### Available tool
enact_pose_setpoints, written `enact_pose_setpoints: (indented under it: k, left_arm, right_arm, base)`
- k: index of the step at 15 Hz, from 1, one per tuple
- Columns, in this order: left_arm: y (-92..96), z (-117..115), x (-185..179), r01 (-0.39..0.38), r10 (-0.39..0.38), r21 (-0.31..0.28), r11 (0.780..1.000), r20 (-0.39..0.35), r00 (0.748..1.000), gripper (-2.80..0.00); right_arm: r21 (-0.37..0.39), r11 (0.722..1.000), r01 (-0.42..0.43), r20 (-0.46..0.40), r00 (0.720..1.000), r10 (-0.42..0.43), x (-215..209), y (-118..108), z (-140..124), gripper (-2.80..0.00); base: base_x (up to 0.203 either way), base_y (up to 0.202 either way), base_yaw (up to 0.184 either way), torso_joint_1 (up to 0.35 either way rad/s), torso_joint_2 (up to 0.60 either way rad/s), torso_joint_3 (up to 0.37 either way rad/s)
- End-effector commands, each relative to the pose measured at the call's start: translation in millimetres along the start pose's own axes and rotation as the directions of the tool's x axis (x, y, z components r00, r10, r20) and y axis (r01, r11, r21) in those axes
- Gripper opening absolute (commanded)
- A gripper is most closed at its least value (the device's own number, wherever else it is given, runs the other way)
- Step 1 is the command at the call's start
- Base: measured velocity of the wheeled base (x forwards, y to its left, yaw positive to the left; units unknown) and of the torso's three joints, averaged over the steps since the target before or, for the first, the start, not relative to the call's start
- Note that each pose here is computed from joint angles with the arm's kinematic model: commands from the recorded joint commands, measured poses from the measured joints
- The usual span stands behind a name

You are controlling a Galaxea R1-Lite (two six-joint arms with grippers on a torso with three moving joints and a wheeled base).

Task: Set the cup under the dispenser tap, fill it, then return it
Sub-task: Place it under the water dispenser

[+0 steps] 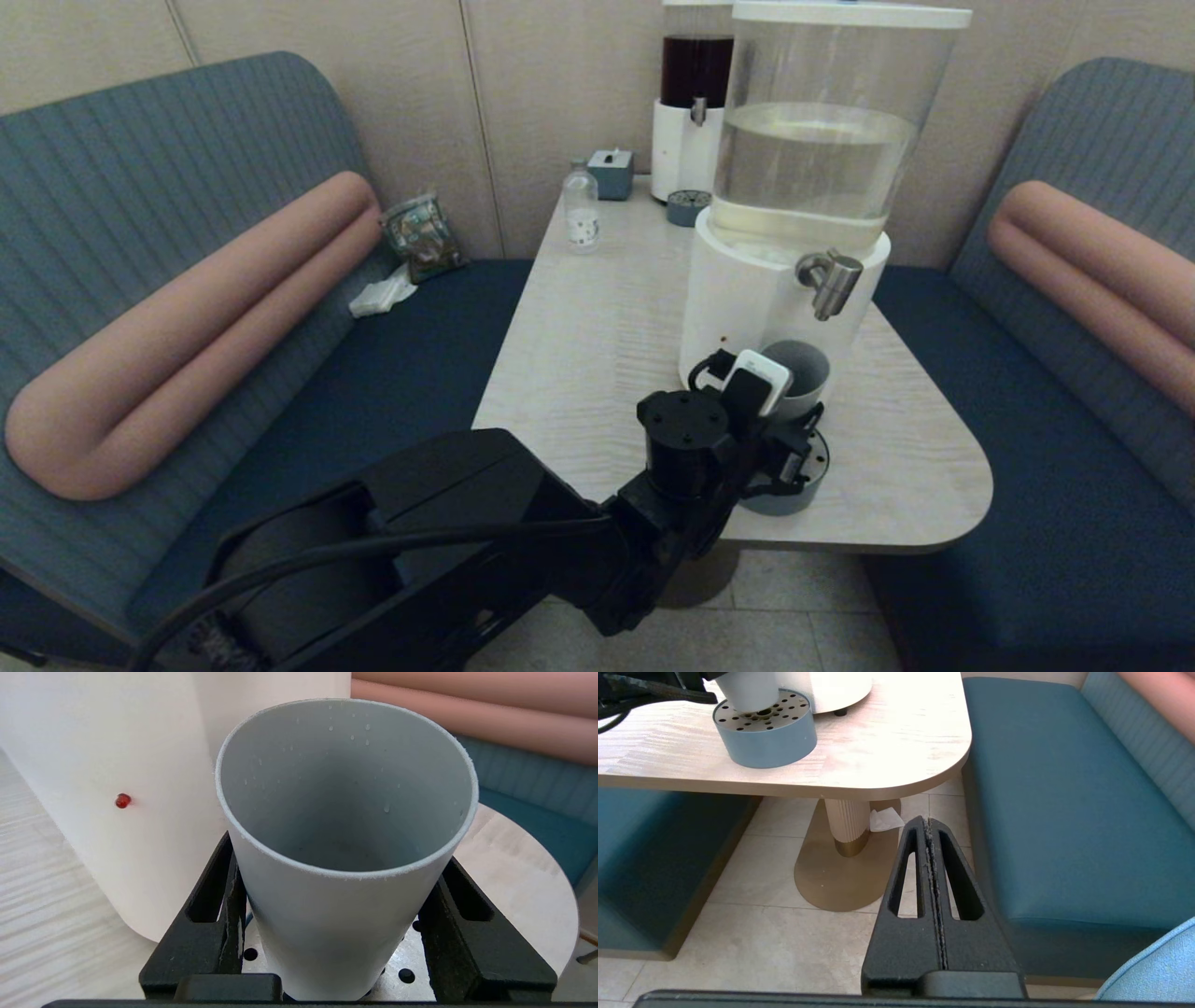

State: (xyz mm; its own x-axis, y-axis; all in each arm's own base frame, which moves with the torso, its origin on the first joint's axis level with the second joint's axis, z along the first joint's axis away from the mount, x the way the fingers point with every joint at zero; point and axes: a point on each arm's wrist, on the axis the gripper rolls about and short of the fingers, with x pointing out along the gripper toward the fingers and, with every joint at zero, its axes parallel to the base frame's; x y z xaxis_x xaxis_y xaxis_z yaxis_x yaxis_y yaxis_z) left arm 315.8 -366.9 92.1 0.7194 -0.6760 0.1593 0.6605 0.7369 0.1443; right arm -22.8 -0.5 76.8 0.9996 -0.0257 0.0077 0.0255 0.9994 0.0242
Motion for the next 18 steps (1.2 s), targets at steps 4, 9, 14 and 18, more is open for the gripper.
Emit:
enact_pose_setpoints:
  k: [4, 9, 14, 18]
  left_arm:
    - [5.9, -2.9, 5.6, -0.016, 0.016, 0.002, 1.0, 0.007, 1.0, -2.8]
    - [6.7, -10.1, 9.1, -0.02, 0.02, 0.003, 1.0, 0.003, 1.0, -2.8]
    - [5.9, -12.9, 12.3, -0.02, 0.02, 0.003, 1.0, 0.004, 1.0, -2.8]
    - [7.8, -10.5, 13.6, -0.027, 0.027, 0.003, 1.0, 0.011, 1.0, -2.8]
  right_arm:
    - [0.0, 1.0, 0.0, 0.0, 1.0, 0.0, 0.1, 0.0, 0.1, -2.8]
    - [0.0, 1.0, -0.001, -0.001, 1.0, 0.001, 0.1, 0.0, 0.0, -2.8]
    - [0.001, 1.0, -0.001, 0.0, 1.0, 0.001, 0.1, 0.0, 0.1, -2.8]
    - [0.001, 1.0, -0.001, 0.0, 1.0, 0.001, 0.1, 0.0, 0.1, -2.8]
  base:
    - [0.0, 0.0, 0.0, 0.0, 0.0, 0.0]
    - [0.0, 0.0, 0.0, 0.0, 0.0, 0.0]
    - [0.0, 0.0, 0.0, 0.0, 0.0, 0.0]
    - [0.0, 0.0, 0.0, 0.0, 0.0, 0.0]
